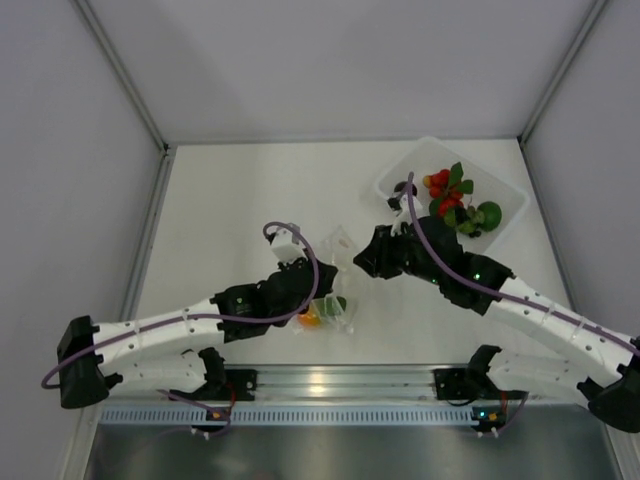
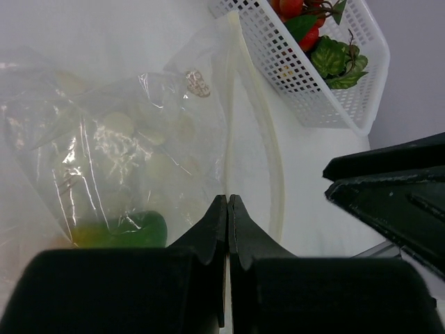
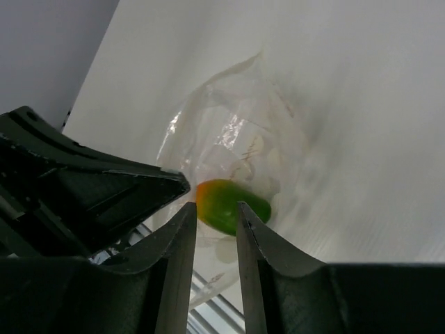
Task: Open the zip-top bag and remove the fake food
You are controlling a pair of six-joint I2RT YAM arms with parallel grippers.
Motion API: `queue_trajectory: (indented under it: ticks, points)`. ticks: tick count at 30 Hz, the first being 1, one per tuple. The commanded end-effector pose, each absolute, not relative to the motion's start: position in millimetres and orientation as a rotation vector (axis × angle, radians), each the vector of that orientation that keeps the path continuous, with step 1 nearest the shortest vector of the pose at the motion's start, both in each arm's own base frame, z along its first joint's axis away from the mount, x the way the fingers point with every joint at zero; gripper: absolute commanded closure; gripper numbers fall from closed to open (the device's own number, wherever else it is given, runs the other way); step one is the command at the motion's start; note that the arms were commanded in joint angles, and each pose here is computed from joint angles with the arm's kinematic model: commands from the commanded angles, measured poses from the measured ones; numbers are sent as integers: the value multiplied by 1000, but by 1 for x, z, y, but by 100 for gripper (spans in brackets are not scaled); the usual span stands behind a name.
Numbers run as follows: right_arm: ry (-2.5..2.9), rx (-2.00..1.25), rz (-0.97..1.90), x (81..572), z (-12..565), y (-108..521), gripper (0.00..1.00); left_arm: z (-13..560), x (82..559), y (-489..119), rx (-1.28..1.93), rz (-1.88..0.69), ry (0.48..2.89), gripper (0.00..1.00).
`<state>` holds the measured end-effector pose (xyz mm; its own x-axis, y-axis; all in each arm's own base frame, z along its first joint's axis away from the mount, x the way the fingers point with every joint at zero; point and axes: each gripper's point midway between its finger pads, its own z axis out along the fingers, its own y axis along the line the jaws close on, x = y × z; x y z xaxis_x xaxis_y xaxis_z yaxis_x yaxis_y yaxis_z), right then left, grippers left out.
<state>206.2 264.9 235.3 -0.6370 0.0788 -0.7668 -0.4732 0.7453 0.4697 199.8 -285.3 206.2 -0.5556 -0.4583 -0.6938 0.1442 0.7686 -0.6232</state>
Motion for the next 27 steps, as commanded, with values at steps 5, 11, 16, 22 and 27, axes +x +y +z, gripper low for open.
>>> queue_trajectory:
  ticks: [5, 11, 16, 22, 27]
  points:
    - [2123, -323, 862, 196, 206, 309, 71, 253, 205, -318, -268, -1002, 1924, 100]
    - [2181, -236, 771, 197, 154, 303, 73, 254, 202, -322, -255, -1037, 1919, 100]
    - [2226, -233, 693, 191, 129, 297, 72, 249, 201, -323, -250, -1033, 1932, 100]
    - [2274, -363, 825, 168, 125, 324, 69, 257, 206, -327, -240, -1052, 1930, 100]
    - [2207, -519, 912, 158, 124, 334, 64, 285, 206, -351, -116, -1219, 1916, 100]
